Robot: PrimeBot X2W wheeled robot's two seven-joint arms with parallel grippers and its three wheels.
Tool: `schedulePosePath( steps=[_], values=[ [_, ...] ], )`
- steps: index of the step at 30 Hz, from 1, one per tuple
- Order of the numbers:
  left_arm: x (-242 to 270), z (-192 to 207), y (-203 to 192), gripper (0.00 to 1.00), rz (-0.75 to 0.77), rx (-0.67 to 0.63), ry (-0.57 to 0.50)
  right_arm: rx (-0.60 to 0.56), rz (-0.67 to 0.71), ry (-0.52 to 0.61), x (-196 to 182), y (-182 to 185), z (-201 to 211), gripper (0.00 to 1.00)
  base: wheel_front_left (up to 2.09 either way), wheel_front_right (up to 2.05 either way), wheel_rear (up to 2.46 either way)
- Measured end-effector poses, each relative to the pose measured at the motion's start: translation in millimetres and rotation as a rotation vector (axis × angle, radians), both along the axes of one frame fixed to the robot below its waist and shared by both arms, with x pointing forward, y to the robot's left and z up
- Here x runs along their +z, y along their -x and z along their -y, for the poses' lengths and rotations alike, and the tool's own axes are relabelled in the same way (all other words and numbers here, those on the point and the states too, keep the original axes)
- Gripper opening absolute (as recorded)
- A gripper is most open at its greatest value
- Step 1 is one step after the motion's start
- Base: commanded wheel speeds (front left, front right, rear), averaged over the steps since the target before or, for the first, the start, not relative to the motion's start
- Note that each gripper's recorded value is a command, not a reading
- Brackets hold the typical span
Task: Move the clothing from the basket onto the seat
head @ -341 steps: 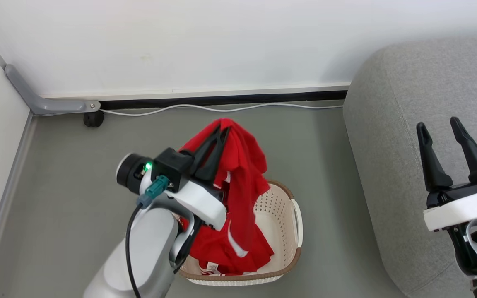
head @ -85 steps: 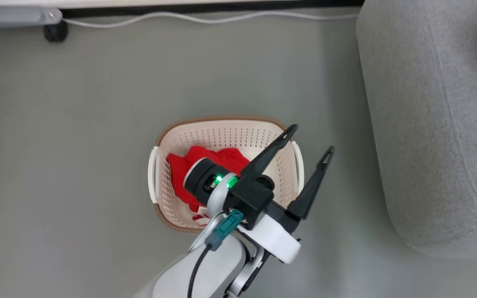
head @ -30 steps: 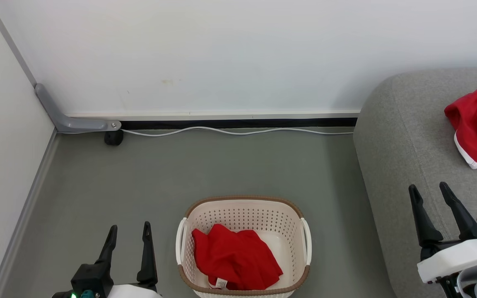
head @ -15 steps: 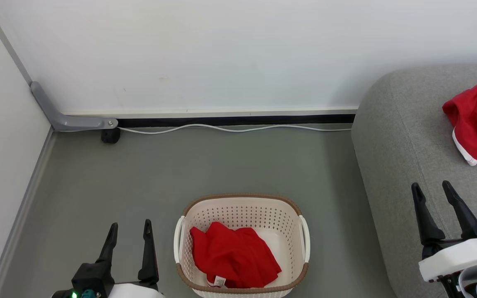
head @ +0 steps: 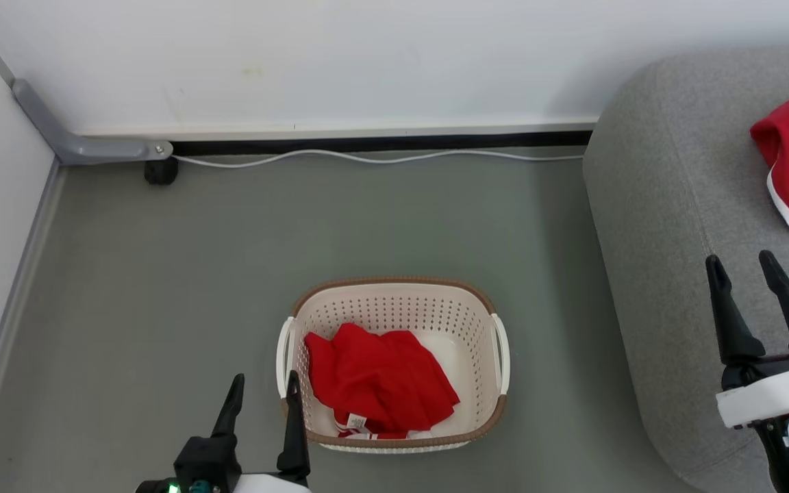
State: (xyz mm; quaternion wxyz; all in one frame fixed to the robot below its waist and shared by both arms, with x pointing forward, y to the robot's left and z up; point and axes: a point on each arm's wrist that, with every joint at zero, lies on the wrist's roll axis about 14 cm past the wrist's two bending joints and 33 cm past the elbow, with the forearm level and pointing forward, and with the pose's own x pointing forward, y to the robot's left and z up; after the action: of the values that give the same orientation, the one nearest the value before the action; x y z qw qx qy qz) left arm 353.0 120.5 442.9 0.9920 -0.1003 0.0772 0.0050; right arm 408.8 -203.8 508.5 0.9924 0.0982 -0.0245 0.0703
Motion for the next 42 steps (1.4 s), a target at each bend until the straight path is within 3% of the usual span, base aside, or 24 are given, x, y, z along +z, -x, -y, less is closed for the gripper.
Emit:
schedulePosePath(
  steps=[14, 25, 42],
  values=[
    [-51, 68, -48, 1.0, -0.149, -0.112, 0.028, 0.014, 0.011, 0.006, -7, -62, 23, 1.0, 0.0, 0.0, 0.0],
    [-108, 109, -83, 1.0, -0.266, -0.208, 0.055, 0.014, 0.005, 0.001, -33, -107, 33, 1.0, 0.0, 0.0, 0.0],
    [-233, 135, -113, 1.0, -0.483, -0.328, -0.01, 0.038, -0.035, -0.012, -94, -146, 32, 1.0, 0.0, 0.0, 0.0]
  ],
)
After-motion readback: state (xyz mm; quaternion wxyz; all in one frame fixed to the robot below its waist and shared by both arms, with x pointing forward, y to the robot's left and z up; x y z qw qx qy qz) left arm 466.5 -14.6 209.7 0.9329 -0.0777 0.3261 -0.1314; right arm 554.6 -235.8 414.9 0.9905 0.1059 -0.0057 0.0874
